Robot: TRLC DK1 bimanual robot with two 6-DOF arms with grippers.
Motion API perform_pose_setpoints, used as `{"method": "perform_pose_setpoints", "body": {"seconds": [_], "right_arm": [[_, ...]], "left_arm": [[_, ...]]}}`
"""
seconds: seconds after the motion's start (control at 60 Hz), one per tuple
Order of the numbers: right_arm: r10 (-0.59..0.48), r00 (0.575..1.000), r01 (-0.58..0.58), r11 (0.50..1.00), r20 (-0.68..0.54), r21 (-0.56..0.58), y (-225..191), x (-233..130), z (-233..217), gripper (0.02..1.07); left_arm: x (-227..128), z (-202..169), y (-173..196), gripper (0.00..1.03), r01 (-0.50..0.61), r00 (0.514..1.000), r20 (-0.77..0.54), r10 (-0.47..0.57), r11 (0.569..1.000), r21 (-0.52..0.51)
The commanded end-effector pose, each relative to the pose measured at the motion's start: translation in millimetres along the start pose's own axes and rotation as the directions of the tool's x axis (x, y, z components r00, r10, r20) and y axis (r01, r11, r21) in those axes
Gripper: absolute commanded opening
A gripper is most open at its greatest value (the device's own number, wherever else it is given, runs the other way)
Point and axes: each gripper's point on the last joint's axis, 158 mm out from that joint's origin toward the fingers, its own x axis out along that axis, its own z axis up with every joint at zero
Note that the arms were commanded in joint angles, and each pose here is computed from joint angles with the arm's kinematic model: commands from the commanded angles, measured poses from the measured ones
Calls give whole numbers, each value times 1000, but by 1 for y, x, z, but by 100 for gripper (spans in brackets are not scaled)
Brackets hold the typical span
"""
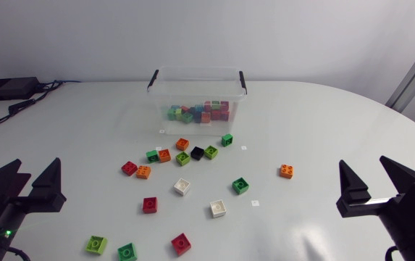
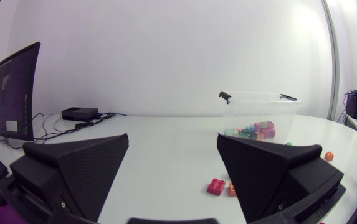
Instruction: Place the duplo bricks in the container
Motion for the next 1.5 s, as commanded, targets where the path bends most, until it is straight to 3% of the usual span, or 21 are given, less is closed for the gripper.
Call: {"method": "perform_pose_setpoints", "body": {"seconds": [0.0, 0.15, 0.4, 0.55, 0.717, 0.817, 0.95, 1.0, 1.133, 1.267, 1.4, 1.483], "right_arm": [[17, 1000, -17, 1000, 23, 21, 5, 0, 3, 103], [19, 999, -20, 1000, 44, 21, 5, -2, 18, 103], [19, 1000, -19, 1000, 18, 20, 4, 2, 28, 103], [19, 998, -18, 1000, -63, 18, 4, 15, 23, 103], [41, 985, -39, 999, -167, 17, 9, 30, 15, 103], [59, 977, -58, 998, -207, 10, 16, 34, 11, 103], [77, 956, -76, 997, -283, 15, 23, 40, -1, 103], [76, 944, -75, 997, -322, 15, 23, 43, -7, 103], [77, 881, -85, 996, -467, 5, 25, 50, -29, 102], [79, 803, -114, 993, -591, -22, 26, 53, -51, 102], [124, 758, -172, 985, -641, -13, 36, 53, -58, 102], [141, 731, -201, 980, -667, -13, 42, 53, -59, 102]], "left_arm": [[-5, 27, -1, 99, 4, 999, 43, -3, 1000, -11], [-1, 50, -4, 99, 21, 1000, 3, -21, 1000, -14], [18, 55, -13, 97, 48, 975, -213, -56, 998, -41], [33, 41, -19, 96, 70, 919, -388, -72, 997, -21], [44, 21, -33, 96, 202, 830, -548, -103, 972, 124], [44, -2, -52, 96, 414, 725, -675, -137, 870, 269], [45, -24, -52, 96, 514, 641, -758, -124, 802, 303], [39, -36, -54, 96, 588, 585, -802, -120, 743, 318], [24, -59, -55, 96, 724, 492, -864, -110, 602, 336], [-1, -87, -58, 96, 846, 389, -916, -102, 433, 311], [-47, -125, -61, 96, 947, 227, -971, -78, 248, 202], [-68, -142, -59, 96, 975, 160, -986, -53, 165, 149]]}}
